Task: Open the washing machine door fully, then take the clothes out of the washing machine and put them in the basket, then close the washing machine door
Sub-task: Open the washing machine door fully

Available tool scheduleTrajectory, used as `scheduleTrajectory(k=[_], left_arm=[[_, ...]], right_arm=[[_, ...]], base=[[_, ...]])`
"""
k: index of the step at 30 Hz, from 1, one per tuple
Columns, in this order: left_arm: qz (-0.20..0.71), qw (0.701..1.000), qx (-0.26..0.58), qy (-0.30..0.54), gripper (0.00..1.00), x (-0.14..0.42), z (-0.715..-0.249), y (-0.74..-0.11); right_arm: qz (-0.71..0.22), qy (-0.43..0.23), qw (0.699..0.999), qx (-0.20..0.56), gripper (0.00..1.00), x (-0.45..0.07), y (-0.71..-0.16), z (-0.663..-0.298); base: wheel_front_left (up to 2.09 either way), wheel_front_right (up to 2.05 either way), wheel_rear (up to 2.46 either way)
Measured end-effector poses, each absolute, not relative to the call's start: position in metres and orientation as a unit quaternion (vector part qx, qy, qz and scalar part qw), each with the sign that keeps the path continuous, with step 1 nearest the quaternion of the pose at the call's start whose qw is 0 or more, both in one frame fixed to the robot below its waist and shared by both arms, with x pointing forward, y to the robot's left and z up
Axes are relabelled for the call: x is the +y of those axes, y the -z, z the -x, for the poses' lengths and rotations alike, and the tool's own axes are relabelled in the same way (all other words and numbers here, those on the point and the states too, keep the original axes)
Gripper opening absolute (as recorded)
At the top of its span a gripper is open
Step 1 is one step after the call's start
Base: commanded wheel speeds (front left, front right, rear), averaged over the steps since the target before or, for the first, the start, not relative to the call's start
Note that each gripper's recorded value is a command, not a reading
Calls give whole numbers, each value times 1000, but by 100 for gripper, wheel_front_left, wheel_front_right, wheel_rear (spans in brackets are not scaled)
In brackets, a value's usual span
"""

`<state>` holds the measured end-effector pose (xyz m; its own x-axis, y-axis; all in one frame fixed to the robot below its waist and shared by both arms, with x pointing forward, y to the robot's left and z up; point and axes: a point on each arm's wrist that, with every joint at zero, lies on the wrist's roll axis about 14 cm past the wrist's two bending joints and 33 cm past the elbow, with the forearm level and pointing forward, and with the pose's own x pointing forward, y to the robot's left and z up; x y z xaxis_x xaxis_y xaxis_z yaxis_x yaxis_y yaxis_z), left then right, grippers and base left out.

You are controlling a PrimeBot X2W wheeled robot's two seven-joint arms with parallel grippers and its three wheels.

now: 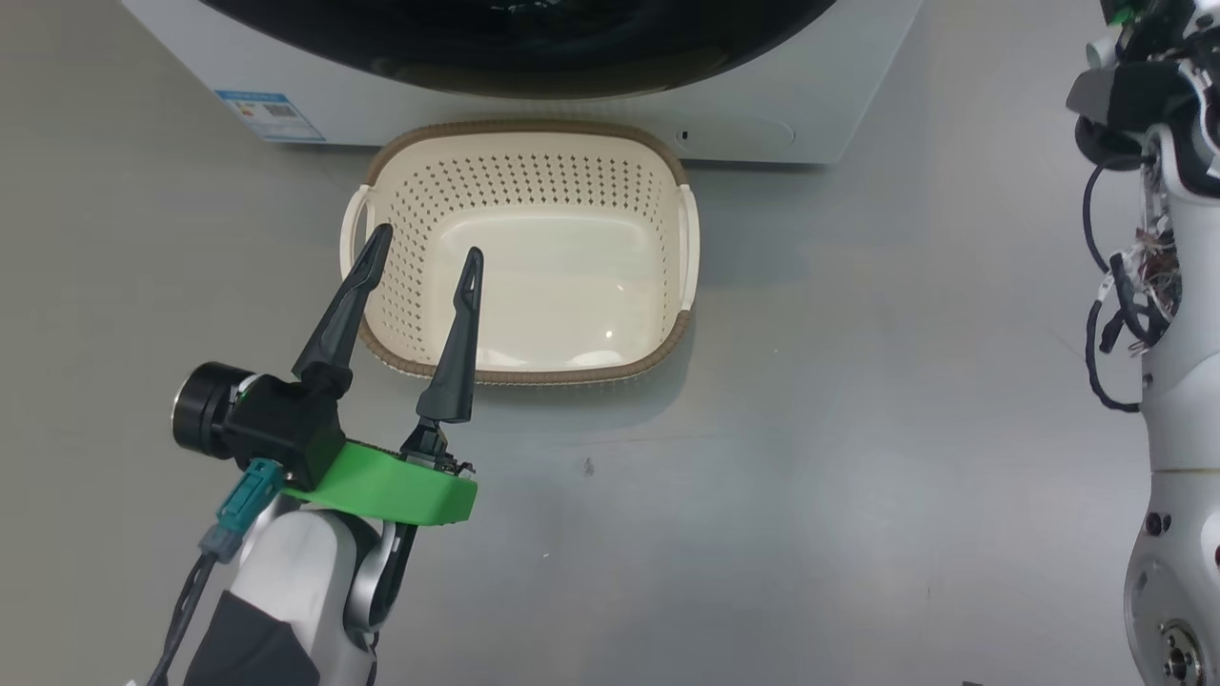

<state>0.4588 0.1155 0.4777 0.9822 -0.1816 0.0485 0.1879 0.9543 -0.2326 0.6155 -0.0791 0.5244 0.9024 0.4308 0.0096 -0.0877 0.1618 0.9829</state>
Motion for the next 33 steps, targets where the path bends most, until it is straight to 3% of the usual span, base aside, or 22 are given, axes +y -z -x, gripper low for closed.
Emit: scheduleTrajectory(k=[20,33], left_arm=[[98,993,13,69,100,139,-470,-451],[95,993,22,60,100,145,-472,-444]], right_arm=[[-599,-244,733,208,0,-9,-509,-673],[-597,-262,719,240,0,2,-499,-681]], base=[[0,0,0],[0,0,0]])
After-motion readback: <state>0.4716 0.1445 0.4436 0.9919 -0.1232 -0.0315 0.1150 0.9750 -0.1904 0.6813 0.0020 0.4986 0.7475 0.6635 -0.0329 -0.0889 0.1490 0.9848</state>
